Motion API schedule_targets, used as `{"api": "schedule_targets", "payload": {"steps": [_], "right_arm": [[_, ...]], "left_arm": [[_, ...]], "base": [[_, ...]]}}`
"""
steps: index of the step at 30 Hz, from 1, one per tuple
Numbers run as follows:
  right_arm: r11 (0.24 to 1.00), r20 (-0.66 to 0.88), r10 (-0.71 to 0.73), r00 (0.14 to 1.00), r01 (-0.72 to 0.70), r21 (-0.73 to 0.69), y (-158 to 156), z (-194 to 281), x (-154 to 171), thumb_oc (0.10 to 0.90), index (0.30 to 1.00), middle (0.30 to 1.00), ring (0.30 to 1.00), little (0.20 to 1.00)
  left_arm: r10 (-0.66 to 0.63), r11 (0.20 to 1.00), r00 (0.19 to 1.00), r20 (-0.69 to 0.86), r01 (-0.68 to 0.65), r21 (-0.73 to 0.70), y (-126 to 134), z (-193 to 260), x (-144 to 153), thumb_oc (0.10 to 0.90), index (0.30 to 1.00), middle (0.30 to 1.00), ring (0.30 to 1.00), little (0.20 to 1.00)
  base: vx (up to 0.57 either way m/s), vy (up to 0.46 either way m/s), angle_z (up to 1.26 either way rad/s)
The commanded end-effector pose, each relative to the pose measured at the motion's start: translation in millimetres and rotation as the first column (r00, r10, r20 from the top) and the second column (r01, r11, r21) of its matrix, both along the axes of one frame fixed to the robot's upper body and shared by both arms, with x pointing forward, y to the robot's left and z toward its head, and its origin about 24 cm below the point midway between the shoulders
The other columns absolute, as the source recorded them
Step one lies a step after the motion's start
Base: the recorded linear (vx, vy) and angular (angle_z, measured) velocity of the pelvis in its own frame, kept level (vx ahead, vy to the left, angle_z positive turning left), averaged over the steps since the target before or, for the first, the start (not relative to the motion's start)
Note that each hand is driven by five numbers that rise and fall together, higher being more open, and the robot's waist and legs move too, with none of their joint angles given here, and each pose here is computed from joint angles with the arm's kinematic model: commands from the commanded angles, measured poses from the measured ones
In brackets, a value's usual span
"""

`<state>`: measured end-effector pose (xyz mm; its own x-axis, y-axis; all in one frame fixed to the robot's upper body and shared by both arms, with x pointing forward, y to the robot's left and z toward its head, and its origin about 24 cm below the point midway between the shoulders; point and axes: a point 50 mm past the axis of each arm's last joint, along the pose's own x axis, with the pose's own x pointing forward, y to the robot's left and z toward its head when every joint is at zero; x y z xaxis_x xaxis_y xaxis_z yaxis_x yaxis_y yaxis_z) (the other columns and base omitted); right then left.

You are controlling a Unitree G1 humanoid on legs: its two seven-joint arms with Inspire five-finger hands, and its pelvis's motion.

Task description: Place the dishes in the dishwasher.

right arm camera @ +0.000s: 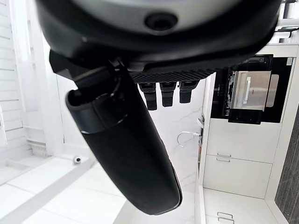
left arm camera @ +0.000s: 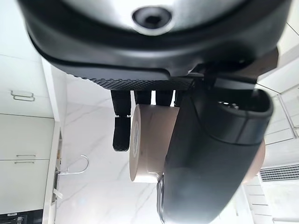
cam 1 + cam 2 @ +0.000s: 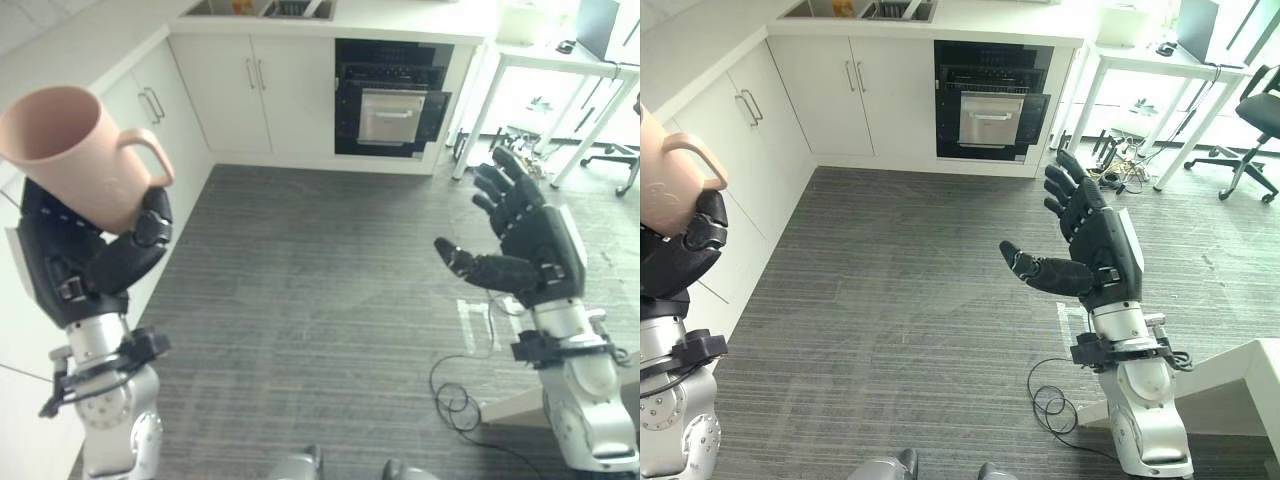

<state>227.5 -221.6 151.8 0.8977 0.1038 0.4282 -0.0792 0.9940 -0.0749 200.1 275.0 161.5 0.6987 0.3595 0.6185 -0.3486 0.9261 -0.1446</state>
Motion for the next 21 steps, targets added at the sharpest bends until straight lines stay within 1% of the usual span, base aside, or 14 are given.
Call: {"api": "schedule_targets", "payload": {"steps": [1,5,7,11,13,16,21], "right_arm": [[0.999,0.238,0.021,0.971,-0.012,-0.037,3.5,42.8,-8.4,0.800,0.900,0.900,0.900,0.900],[0.999,0.229,0.026,0.973,-0.021,-0.025,0.2,40.3,-10.9,0.800,0.900,0.900,0.900,0.900],[0.998,0.234,0.043,0.971,-0.033,-0.047,-1.7,40.8,-11.2,0.800,0.900,0.900,0.900,0.900],[0.998,0.238,0.026,0.971,-0.013,-0.059,-4.6,37.0,-8.4,0.800,0.900,0.900,0.900,0.900],[0.998,0.227,0.029,0.974,-0.017,-0.053,-2.2,35.1,-7.0,0.800,0.900,0.900,0.900,0.900],[0.997,0.202,0.071,0.977,-0.064,-0.044,0.0,31.4,-9.6,0.800,0.900,0.900,0.900,0.900],[0.994,0.168,0.106,0.980,-0.102,-0.032,-6.5,25.1,-14.9,0.800,0.900,0.900,0.900,0.900]], "left_arm": [[-0.105,0.987,0.971,0.215,0.075,0.144,-16.0,40.1,-6.6,0.400,0.300,0.300,0.300,0.300],[-0.117,0.987,0.972,0.204,0.090,0.136,-16.6,35.4,-9.0,0.400,0.300,0.300,0.300,0.300],[-0.124,0.987,0.969,0.216,0.098,0.127,-18.2,33.3,-9.2,0.400,0.300,0.300,0.300,0.300],[-0.144,0.986,0.964,0.224,0.122,0.110,-20.7,29.3,-5.8,0.400,0.300,0.300,0.300,0.300],[-0.152,0.986,0.964,0.217,0.132,0.106,-20.6,27.1,-5.9,0.400,0.300,0.300,0.300,0.300],[-0.132,0.988,0.969,0.211,0.110,0.111,-20.7,25.5,-7.4,0.400,0.300,0.300,0.300,0.300],[-0.111,0.987,0.976,0.187,0.087,0.132,-21.2,20.3,-10.6,0.400,0.300,0.300,0.300,0.300]], "base": [[0.04,-0.079,-0.03],[0.07,-0.119,-0.12],[0.09,-0.201,-0.26],[0.08,-0.205,-0.22],[0.23,0.086,0.12],[0.35,0.209,-0.07],[0.41,0.190,-0.41]]}}
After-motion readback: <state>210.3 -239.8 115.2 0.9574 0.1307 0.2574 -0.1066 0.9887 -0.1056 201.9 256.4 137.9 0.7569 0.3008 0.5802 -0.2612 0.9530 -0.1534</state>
